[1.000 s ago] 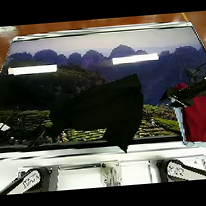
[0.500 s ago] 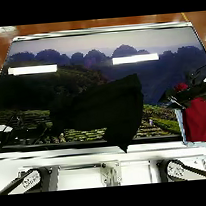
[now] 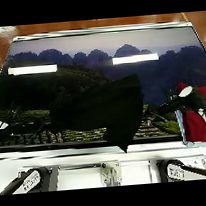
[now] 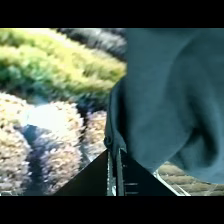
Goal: Fold the shirts.
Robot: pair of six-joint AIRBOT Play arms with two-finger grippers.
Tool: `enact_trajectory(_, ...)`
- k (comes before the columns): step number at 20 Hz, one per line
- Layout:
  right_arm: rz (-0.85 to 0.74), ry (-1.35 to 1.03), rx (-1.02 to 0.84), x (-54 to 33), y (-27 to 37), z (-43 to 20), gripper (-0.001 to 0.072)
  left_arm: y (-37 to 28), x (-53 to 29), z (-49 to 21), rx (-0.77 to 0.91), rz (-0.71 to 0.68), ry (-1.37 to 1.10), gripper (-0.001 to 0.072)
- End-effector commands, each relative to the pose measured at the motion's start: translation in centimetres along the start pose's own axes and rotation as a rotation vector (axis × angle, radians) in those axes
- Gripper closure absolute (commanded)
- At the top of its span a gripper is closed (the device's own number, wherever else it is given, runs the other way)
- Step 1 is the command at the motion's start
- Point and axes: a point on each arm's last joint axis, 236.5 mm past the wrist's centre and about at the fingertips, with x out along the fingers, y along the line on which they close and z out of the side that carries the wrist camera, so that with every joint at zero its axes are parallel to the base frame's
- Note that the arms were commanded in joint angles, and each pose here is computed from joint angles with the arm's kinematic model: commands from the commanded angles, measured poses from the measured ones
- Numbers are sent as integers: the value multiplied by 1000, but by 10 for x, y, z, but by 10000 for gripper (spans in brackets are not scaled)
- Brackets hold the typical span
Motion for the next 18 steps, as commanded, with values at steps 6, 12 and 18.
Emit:
enact_trajectory(6,82,-26,-45,50,55,10,640,-21,-29,26,71,-19,-107,666)
enact_trajectory(12,182,-647,-554,-177,181,70,649,-144,-224,130,382,-86,-656,667)
enact_trajectory(18,47,-1710,-853,-554,270,-102,650,-303,-568,36,770,-121,-1515,666)
